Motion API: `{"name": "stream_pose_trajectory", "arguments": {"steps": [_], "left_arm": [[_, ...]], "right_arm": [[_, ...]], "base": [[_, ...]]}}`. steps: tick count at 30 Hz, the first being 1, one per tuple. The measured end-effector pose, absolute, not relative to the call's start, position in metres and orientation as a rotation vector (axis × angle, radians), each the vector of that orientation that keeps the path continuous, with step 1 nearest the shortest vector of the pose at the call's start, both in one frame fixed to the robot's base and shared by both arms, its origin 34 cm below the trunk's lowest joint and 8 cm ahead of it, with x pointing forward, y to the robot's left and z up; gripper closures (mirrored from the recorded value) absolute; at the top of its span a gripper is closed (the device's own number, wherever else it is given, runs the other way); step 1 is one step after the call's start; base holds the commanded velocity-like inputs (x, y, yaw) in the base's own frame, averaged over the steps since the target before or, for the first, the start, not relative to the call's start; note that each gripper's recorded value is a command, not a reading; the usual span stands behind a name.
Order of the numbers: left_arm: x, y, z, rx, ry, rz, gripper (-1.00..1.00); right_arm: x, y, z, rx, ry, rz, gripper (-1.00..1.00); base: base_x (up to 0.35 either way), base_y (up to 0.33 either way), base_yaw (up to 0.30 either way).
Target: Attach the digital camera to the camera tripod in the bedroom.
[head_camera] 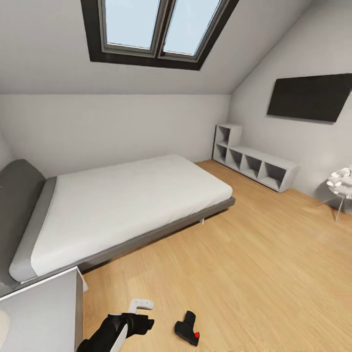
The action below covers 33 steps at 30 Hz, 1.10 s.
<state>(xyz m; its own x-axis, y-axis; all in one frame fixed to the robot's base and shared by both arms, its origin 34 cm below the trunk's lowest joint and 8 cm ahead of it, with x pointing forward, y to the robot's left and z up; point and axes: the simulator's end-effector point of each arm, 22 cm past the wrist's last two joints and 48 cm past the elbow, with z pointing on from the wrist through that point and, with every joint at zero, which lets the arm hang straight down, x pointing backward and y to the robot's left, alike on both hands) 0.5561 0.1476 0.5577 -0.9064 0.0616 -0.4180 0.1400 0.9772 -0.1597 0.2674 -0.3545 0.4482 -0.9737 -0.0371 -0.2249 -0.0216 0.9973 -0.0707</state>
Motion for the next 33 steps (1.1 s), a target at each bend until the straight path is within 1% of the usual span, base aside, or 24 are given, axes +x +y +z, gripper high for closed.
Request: {"name": "stream_pose_trajectory", "arguments": {"steps": [4,8,17,22,33], "left_arm": [[0.558,0.158,0.556,0.144,2.707,-0.235,-1.0],[0.569,0.185,0.559,0.143,2.707,-0.211,-1.0],[0.56,0.179,0.555,0.147,2.723,-0.305,-1.0],[0.556,0.177,0.553,0.158,2.733,-0.316,-1.0],[0.554,0.178,0.549,0.165,2.743,-0.316,-1.0]], "right_arm": [[0.266,-0.355,0.448,-0.043,2.915,-0.1,-1.0],[0.266,-0.356,0.448,-0.042,2.915,-0.101,-1.0],[0.264,-0.364,0.448,-0.043,2.921,-0.118,-1.0],[0.263,-0.365,0.448,-0.044,2.924,-0.119,-1.0],[0.272,-0.362,0.448,-0.048,2.906,-0.113,-1.0]], "base": [[0.001,0.0,-0.252],[0.0,0.0,-0.252],[0.005,0.012,-0.252],[0.166,0.175,-0.252],[0.237,0.208,-0.252]]}}
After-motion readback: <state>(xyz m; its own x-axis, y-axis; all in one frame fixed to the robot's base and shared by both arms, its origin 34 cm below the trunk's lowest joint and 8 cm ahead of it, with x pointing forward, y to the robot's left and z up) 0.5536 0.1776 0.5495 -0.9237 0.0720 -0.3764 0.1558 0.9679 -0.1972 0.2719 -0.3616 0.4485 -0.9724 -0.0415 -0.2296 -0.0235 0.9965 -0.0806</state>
